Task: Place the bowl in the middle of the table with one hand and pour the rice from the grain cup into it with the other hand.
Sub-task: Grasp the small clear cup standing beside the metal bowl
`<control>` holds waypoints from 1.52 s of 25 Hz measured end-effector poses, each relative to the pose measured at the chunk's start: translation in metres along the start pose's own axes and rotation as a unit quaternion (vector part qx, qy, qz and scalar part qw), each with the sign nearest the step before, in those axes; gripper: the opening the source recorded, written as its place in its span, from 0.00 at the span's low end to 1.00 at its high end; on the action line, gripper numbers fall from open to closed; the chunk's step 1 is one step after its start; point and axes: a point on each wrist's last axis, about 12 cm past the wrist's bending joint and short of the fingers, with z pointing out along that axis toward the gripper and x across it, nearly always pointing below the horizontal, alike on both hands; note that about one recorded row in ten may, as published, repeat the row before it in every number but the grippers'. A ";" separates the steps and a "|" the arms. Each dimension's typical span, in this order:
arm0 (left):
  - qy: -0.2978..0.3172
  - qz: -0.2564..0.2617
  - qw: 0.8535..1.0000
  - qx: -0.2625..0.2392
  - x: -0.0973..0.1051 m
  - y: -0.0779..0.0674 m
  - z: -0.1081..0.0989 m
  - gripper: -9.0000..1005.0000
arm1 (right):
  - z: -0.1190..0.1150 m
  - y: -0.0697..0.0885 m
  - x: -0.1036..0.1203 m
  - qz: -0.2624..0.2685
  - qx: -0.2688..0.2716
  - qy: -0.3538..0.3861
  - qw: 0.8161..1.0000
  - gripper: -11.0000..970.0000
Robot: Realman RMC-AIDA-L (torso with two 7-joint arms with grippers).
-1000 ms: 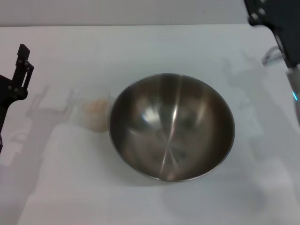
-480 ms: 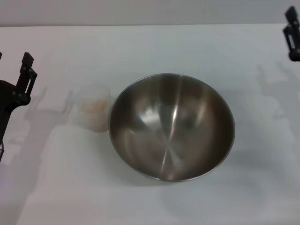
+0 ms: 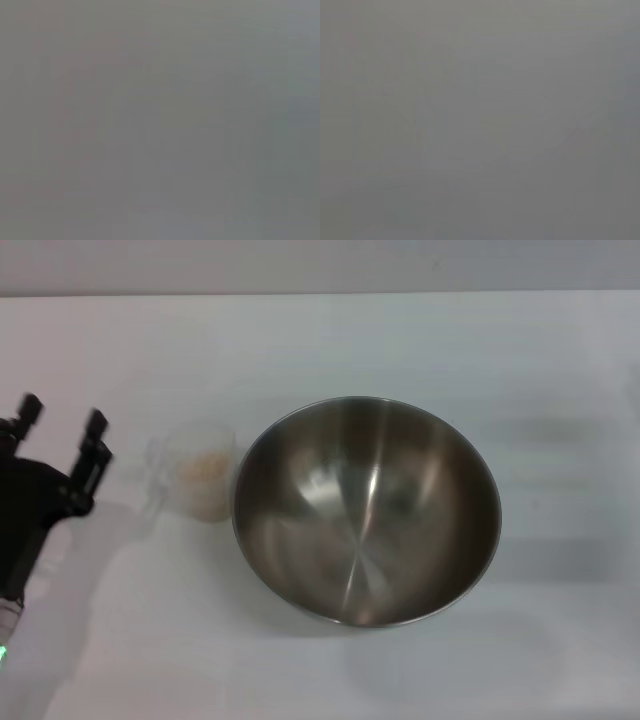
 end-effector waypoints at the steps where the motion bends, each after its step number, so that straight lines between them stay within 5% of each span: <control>1: 0.000 0.000 1.000 0.000 0.000 0.000 0.000 0.61 | 0.000 0.000 0.000 0.000 0.000 0.000 1.000 0.74; 12: 0.081 -0.001 0.996 0.027 0.019 -0.009 -0.002 0.60 | 0.010 0.004 0.001 -0.002 -0.011 0.005 1.000 0.75; 38: 0.121 0.029 0.992 0.034 0.027 -0.008 0.019 0.58 | 0.010 0.005 0.001 -0.003 -0.013 0.007 1.000 0.75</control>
